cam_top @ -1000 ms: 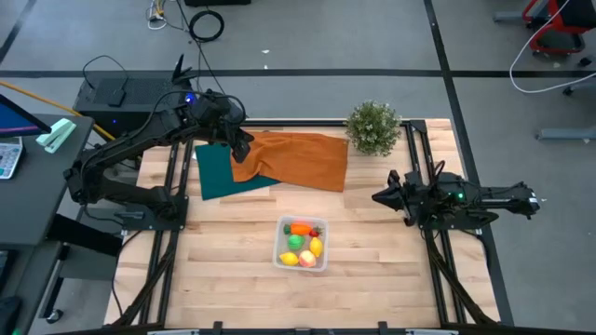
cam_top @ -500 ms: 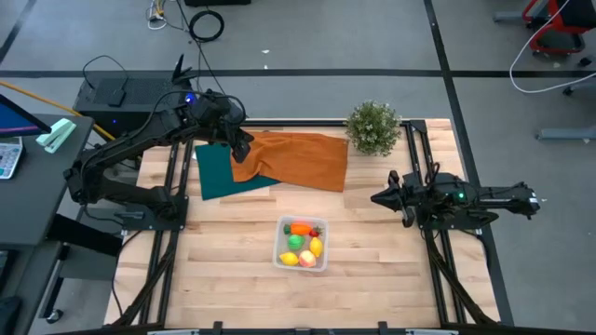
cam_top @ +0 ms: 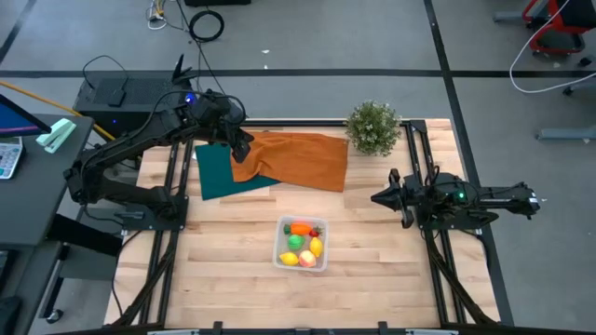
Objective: Pick and placing Produce into tupperware
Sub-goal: Return to Home Position
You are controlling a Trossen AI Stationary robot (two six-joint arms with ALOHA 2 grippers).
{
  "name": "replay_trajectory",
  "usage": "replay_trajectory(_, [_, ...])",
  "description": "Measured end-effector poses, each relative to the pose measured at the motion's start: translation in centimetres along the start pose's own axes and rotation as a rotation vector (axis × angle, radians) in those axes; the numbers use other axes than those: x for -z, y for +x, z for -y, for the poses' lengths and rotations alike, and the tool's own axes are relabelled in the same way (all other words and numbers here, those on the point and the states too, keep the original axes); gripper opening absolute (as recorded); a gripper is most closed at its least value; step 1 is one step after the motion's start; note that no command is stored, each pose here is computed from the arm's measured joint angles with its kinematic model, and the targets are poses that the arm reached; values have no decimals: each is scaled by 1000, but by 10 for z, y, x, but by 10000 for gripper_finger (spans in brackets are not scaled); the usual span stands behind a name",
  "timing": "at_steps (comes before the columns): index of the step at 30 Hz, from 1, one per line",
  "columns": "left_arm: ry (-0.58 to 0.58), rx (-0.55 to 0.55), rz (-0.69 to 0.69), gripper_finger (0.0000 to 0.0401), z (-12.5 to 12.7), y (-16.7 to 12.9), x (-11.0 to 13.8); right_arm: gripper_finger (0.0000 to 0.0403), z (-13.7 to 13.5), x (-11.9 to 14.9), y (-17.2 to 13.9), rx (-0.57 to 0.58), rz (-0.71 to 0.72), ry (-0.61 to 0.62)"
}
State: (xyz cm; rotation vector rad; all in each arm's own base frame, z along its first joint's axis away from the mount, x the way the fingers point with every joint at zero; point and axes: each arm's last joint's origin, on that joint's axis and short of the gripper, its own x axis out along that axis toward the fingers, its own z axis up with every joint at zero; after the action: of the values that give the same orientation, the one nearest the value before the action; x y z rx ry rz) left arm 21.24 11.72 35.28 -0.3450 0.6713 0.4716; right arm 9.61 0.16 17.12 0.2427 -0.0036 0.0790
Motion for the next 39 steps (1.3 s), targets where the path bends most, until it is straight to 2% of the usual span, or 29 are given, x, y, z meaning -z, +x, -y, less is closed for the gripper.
replay_trajectory(3, [0, 0, 0, 18, 0, 0, 0, 0, 0, 0, 0, 1, -1, -120])
replay_trajectory(6, [0, 0, 0, 22, 0, 0, 0, 0, 0, 0, 0, 4, -1, -163])
replay_trajectory(13, [-6, 0, 1, 21, 0, 0, 0, 0, 0, 0, 0, 4, -1, -135])
replay_trajectory(17, [-107, 5, 13, 16, 0, 0, -1, 0, 0, 0, 0, 4, -1, -135])
replay_trajectory(19, [-93, 31, 60, 14, 2, 0, -6, 0, 0, 0, 0, 4, -1, -135])
replay_trajectory(21, [-33, 86, 149, 10, 9, -4, -13, 0, 0, 0, 0, 4, -1, -135])
replay_trajectory(24, [62, 148, 341, 5, 22, -20, -26, 1, 0, 0, 0, 4, -1, -135])
replay_trajectory(27, [112, 113, 489, 5, 29, -39, -32, 1, 0, 0, 0, 4, -1, -135])
replay_trajectory(31, [143, 1, 533, 4, 38, -65, -22, 1, 0, 0, 0, 4, -1, -134])
replay_trajectory(39, [221, 28, 707, 4, 40, -130, -3, 1, 0, 0, 0, 4, 0, -134])
